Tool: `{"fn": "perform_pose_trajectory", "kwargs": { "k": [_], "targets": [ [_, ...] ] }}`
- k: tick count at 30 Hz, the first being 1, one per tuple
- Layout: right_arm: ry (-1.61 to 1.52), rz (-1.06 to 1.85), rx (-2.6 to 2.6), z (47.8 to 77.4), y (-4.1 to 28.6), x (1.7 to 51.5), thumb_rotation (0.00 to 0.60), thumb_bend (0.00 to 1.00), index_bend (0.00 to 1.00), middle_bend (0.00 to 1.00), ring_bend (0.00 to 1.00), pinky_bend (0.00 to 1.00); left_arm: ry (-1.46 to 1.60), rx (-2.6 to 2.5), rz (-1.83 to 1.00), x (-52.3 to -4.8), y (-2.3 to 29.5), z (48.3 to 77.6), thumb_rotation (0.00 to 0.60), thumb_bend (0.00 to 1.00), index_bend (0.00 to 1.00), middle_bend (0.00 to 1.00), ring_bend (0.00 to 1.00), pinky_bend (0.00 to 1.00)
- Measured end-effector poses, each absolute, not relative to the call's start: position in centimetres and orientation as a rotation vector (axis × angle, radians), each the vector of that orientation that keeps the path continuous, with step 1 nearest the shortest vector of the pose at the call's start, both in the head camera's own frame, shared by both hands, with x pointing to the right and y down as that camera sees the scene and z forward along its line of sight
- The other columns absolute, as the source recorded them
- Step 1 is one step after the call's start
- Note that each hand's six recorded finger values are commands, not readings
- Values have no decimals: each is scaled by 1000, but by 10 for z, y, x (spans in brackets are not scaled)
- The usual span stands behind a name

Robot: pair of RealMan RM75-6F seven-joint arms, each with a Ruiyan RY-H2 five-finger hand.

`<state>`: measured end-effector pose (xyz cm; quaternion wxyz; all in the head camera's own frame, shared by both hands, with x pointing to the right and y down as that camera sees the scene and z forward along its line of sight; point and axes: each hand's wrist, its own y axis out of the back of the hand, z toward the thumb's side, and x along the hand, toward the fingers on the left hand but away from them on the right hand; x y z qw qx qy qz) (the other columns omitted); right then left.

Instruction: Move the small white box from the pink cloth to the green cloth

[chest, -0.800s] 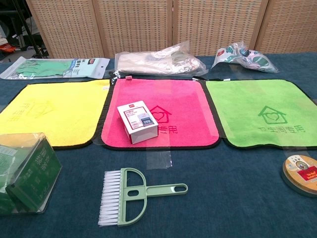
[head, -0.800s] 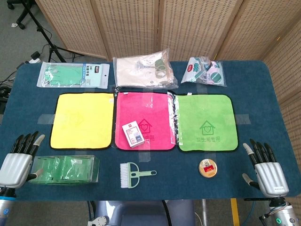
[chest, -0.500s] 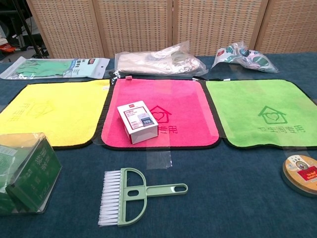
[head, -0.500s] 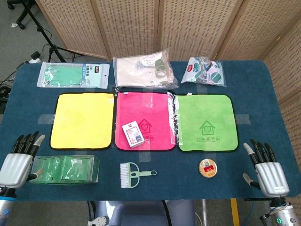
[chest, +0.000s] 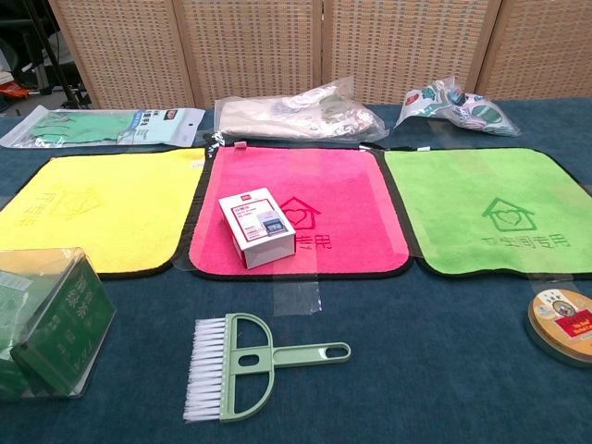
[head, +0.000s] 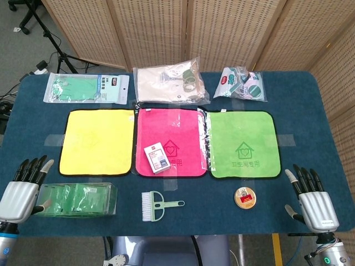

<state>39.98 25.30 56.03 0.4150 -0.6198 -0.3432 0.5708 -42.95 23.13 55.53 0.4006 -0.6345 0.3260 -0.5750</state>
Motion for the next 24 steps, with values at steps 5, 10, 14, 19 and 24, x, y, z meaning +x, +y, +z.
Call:
{"fn": "perform_pose_trajectory", "kwargs": {
  "k": [5, 10, 14, 19, 24],
  "targets": [
    [-871, 1431, -1549, 559, 252, 401, 600, 247, 0, 0, 0, 0, 823, -1605, -1447, -428, 231, 555, 600, 122, 0, 0, 0, 0],
    [-873, 1437, -1548, 558, 252, 403, 600, 247, 0, 0, 0, 0, 826, -1601, -1427, -424, 230, 554, 600, 139, 0, 0, 0, 0],
    [-875, 1428, -1551, 557, 253, 402, 600, 248, 0, 0, 0, 0, 850, -1597, -1384, -421, 230, 549, 600, 200, 0, 0, 0, 0],
    [-867, 1427, -1557, 558, 255, 401, 600, 247, 0, 0, 0, 0, 861, -1596, -1368, -421, 233, 546, 600, 303, 0, 0, 0, 0],
    [-869, 1420, -1558, 556, 255, 401, 600, 247, 0, 0, 0, 0, 858, -1600, -1360, -419, 234, 545, 600, 321, 0, 0, 0, 0]
  ]
}}
